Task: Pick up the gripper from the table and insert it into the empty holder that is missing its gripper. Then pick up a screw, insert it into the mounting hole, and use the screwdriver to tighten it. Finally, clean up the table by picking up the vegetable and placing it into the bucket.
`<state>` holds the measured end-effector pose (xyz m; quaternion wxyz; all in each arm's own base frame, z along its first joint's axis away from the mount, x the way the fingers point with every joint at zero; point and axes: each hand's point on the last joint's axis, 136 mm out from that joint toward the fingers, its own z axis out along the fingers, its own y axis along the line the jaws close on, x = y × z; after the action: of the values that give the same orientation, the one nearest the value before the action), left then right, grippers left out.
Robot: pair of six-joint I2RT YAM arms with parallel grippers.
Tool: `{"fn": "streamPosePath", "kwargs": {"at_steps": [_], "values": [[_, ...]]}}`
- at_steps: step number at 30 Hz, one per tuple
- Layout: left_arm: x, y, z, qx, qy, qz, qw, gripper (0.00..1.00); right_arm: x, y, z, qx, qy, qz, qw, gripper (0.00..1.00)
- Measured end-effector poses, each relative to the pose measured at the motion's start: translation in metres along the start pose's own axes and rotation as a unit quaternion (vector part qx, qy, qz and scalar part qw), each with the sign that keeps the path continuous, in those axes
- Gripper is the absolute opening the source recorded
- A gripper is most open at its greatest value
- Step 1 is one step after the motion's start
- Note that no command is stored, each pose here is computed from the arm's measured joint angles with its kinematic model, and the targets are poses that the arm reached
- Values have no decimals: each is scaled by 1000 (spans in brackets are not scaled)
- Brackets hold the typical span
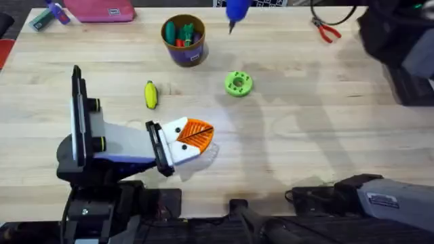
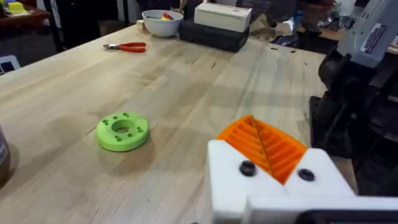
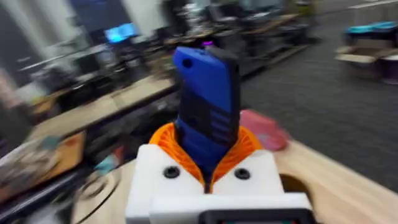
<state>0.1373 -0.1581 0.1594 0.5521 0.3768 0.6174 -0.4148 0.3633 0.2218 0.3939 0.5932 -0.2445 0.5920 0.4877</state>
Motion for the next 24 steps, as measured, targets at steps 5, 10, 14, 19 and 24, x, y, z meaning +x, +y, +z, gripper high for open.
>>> {"fn": "streamPosePath", "kwargs": {"at_steps": [5, 10, 14, 19, 24], "values": [[0, 0, 0, 0, 0, 0, 1000, 19, 19, 33, 10, -92, 27, -1, 995, 26], [0, 0, 0, 0, 0, 0, 1000, 19, 27, 72, 18, -165, 32, -33, 985, 26], [0, 0, 0, 0, 0, 0, 1000, 19, 31, 102, 23, -224, 20, -69, 972, 26], [0, 0, 0, 0, 0, 0, 1000, 19, 63, 133, 34, -315, 18, -103, 943, 26], [0, 0, 0, 0, 0, 0, 1000, 19, 74, 142, 33, -353, 6, -125, 927, 26]]}}
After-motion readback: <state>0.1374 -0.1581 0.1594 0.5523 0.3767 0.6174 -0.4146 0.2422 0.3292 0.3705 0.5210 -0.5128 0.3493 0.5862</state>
